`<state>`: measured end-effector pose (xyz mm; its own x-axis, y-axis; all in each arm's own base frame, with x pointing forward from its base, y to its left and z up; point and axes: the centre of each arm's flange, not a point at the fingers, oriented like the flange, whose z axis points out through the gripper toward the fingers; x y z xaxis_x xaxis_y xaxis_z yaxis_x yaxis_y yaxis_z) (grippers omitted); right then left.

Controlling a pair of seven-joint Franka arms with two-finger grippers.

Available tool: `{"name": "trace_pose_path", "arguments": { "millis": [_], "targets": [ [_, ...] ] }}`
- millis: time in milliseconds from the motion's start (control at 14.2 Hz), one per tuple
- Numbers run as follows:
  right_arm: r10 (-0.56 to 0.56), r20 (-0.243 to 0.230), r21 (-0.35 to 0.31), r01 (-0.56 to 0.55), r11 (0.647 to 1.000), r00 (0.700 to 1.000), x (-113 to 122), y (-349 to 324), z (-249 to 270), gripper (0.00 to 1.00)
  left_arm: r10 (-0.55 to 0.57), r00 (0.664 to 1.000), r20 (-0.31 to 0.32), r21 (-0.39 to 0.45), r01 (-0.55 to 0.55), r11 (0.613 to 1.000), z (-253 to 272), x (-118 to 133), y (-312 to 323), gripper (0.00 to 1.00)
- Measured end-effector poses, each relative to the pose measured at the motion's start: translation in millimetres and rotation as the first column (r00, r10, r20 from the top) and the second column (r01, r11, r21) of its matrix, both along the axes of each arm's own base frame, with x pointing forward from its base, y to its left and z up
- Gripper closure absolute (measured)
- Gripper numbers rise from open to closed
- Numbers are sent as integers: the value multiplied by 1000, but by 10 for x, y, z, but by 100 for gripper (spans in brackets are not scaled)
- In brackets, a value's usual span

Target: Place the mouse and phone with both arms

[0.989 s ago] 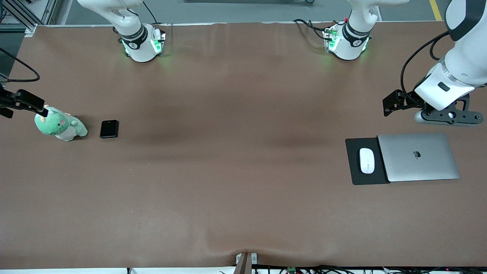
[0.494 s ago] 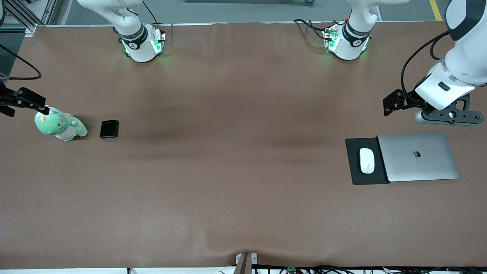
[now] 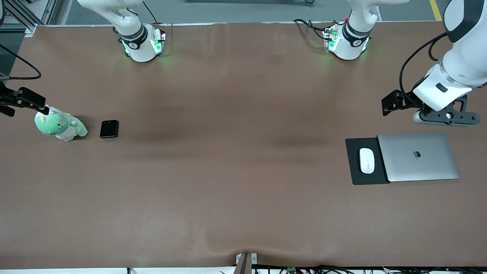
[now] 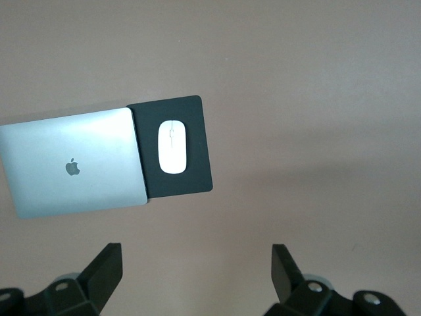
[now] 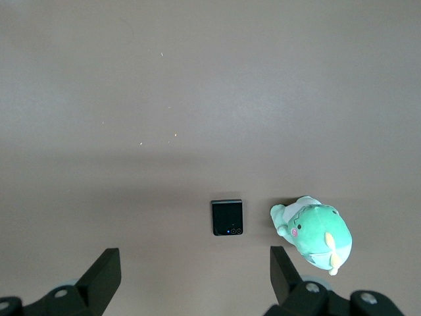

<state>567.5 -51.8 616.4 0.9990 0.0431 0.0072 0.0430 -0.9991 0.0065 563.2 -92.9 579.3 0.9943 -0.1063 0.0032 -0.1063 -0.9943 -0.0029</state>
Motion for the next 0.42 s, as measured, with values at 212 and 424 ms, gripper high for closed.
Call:
{"name": "trace_pose_path", "arguments": {
  "millis": [212, 424],
  "targets": [
    [0, 1, 0, 0, 1000, 1000, 0, 0, 2, 0, -2, 1000, -2, 0, 2, 1000, -11, -4, -12, 0],
    [0, 3, 0, 0, 1000, 1000, 1, 0, 6, 0, -6, 1000, -4, 0, 6, 1000, -20, -8, -32, 0]
  ]
}}
